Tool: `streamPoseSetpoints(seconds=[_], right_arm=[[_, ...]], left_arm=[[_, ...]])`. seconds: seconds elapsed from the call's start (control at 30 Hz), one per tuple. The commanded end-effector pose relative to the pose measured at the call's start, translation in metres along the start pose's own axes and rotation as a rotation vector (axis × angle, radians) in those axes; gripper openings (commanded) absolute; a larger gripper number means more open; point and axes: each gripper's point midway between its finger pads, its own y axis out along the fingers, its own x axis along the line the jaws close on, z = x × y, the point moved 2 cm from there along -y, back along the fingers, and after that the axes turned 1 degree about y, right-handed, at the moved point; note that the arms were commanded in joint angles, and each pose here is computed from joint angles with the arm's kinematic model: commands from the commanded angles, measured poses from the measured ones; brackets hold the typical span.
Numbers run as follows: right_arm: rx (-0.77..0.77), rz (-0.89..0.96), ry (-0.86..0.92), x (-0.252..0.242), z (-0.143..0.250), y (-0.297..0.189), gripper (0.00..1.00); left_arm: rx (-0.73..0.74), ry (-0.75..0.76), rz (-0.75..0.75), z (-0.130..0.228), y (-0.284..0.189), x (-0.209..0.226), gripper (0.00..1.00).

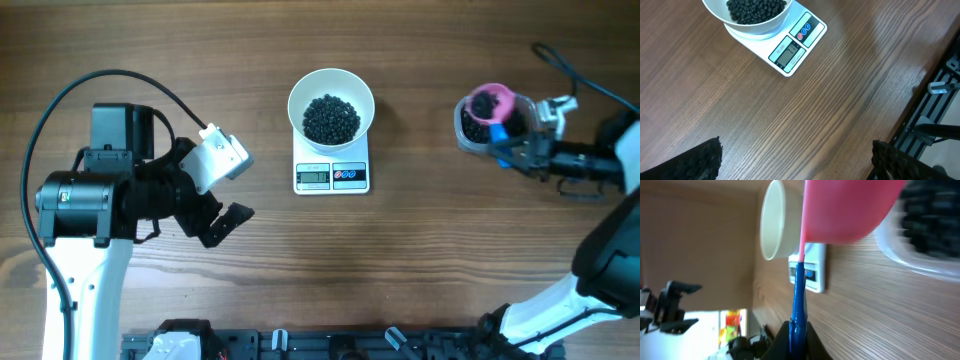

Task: Scoop item into bowl and weigh 150g on scale

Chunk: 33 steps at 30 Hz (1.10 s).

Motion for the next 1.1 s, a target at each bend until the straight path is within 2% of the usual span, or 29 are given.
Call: streamPoseSetpoints(seconds=[0.0,0.23,0.47,0.57,0.8,1.07], right_arm=[[0.017,-0.095,-0.116,0.044,-0.004,0.024,0.05],[0.162,-0.102,-0.199,0.078,0.004,0.089,0.05],[0.243,0.015,-0.344,0.095,0.009,0.148,0.05],[0.242,0.102,-0.407,0.099,0.010,0.166,0.05],[0.231,0.437,-0.588,0.082,0.011,0.192,0.04],[0.167,0.699,-0.765,0.078,0.003,0.208,0.04]], left_arm=[[-0.024,0.022,-0.018,-0.004,-0.007,0.001,1.00],[-0.024,0.022,-0.018,-0.004,-0.007,0.001,1.00],[-0.024,0.022,-0.018,-0.004,-0.007,0.001,1.00],[-0.024,0.022,-0.018,-0.004,-0.007,0.001,1.00],[-0.024,0.022,-0.018,-0.004,-0.007,0.001,1.00],[-0.024,0.022,-0.018,-0.004,-0.007,0.001,1.00]])
